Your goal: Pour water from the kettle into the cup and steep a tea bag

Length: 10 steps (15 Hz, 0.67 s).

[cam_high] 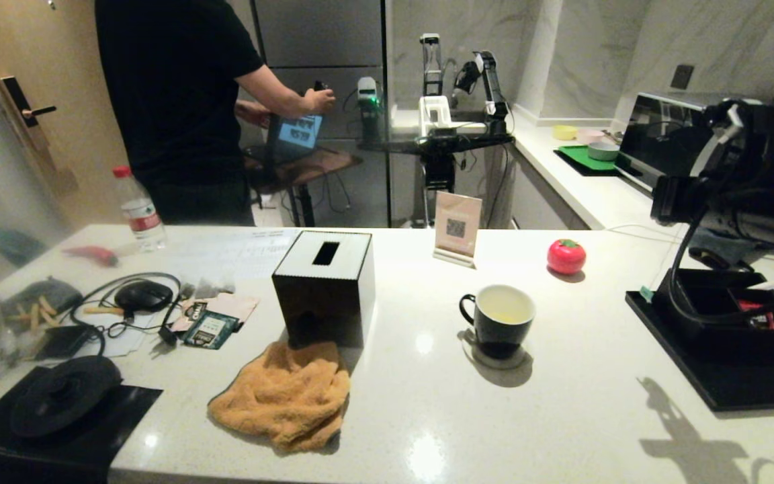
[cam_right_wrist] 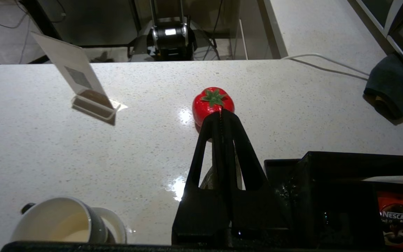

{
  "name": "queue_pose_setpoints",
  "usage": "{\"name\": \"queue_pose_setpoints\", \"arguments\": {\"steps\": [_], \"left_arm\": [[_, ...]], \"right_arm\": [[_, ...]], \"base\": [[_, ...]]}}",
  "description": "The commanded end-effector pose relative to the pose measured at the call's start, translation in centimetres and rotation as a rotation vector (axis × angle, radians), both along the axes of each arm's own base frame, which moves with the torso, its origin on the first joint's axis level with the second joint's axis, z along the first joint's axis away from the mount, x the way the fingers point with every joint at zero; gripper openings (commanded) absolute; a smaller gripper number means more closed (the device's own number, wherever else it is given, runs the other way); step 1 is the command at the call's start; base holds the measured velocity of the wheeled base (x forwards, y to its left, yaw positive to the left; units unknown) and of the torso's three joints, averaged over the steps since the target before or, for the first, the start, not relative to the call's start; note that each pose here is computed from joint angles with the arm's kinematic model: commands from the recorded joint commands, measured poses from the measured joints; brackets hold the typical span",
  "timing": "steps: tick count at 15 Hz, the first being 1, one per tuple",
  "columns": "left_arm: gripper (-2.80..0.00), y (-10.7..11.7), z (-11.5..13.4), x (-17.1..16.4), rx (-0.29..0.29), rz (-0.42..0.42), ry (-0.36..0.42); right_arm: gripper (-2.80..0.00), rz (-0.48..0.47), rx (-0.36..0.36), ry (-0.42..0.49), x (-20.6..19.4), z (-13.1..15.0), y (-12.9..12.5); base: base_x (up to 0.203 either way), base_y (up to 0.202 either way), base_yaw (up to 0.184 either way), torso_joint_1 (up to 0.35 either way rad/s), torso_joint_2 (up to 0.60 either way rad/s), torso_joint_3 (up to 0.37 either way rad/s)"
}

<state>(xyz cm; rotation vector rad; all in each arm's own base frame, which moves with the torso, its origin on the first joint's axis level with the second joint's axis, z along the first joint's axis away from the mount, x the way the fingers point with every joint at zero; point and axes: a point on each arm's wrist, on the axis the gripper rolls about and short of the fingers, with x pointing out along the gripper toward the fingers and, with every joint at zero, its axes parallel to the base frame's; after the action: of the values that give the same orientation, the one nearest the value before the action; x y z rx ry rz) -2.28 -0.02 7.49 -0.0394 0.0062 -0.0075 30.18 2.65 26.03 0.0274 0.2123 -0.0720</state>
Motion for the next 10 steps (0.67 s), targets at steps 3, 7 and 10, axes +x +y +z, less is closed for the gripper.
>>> {"name": "queue_pose_setpoints", "arguments": {"steps": [3, 7, 10], "left_arm": [[-2.8, 0.0, 0.0, 0.0, -0.001, 0.0, 0.0], [-2.8, 0.0, 0.0, 0.0, -0.001, 0.0, 0.0], [-2.8, 0.0, 0.0, 0.0, -0.001, 0.0, 0.0]], "right_arm": [[-2.8, 0.036, 0.015, -0.056, -2.5, 1.6, 0.8], [-2.8, 0.101, 0.014, -0.059, -4.2, 1.7, 2.3], [-2.8, 0.143, 0.012, -0.048, -5.2, 1.4, 3.2]], "base": [[0.0, 0.0, 0.0, 0.0, 0.0, 0.0], [0.0, 0.0, 0.0, 0.0, 0.0, 0.0], [0.0, 0.0, 0.0, 0.0, 0.0, 0.0]]}}
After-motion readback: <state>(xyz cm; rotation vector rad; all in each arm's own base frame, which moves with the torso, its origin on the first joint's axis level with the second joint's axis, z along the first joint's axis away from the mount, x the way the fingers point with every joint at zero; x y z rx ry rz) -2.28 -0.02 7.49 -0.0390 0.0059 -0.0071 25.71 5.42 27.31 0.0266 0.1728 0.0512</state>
